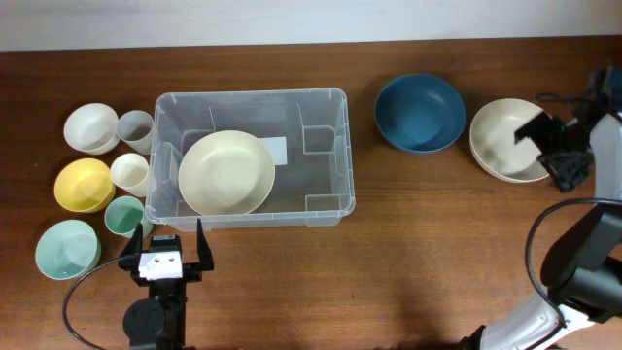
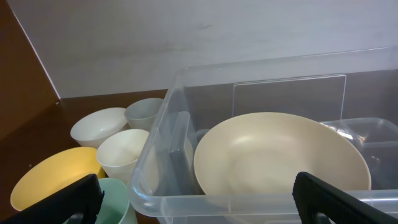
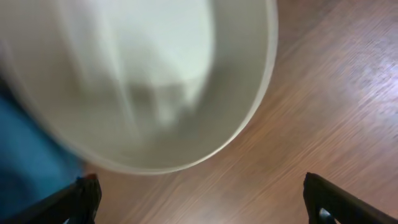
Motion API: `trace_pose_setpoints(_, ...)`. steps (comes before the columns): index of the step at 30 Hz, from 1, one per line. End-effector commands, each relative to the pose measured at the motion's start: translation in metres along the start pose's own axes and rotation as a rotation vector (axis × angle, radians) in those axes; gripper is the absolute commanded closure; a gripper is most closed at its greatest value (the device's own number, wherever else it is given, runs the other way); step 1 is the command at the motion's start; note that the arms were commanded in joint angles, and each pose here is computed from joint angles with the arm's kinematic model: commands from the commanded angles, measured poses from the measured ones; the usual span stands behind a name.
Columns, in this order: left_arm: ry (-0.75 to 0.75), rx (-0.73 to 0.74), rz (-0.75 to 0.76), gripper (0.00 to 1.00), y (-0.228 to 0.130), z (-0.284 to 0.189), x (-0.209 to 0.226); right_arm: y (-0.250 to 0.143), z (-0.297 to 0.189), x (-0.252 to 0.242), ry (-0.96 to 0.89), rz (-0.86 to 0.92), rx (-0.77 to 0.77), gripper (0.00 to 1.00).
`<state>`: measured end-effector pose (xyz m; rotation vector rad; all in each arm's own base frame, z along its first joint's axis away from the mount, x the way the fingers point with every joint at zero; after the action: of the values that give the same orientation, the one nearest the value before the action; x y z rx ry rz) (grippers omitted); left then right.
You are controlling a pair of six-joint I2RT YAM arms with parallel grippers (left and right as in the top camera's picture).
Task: Pack container
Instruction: 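Move the right gripper to the rim of the back cream bowl, then grip the back cream bowl rim with the right gripper and lift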
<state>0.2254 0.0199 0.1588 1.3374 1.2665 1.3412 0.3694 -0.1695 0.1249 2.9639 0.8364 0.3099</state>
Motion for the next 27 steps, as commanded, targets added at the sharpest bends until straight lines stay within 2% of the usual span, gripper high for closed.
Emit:
trace_pose_setpoints(1, 0.009, 0.004, 0.016, 0.0, -0.002, 0.0, 0.002, -0.004, 0.023, -0.018, -0.028, 0.029, 0.021, 0.01)
trace_pose_setpoints(11, 0.009, 0.004, 0.016, 0.0, -0.002, 0.0, 0.002, 0.0, 0.065, -0.025, -0.01, 0.024, -0.053, 0.0)
trace_pose_setpoints(21, 0.009, 0.004, 0.016, 0.0, -0.002, 0.0, 0.002, -0.001, 0.09, -0.029, -0.033, 0.027, -0.02, 0.05)
trace_pose_setpoints(23, 0.009, 0.004, 0.016, 0.0, -0.002, 0.0, 0.002, -0.001, 0.095, -0.03, -0.037, 0.028, -0.013, 0.1)
trace_pose_setpoints(27, 0.009, 0.004, 0.016, 0.0, -0.002, 0.0, 0.002, -0.001, 0.098, -0.03, -0.038, 0.028, -0.012, 0.28)
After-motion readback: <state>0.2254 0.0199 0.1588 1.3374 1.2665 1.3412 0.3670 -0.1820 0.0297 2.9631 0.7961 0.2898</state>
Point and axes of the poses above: each gripper's point midway between its finger pads, its own z axis out along the fingers, its own x axis along the line the jaws close on, y = z × x, the point moved 2 cm from there along -z, back along the fingers, and after that the axes turned 2 degrees about z, right-handed, at the moved point
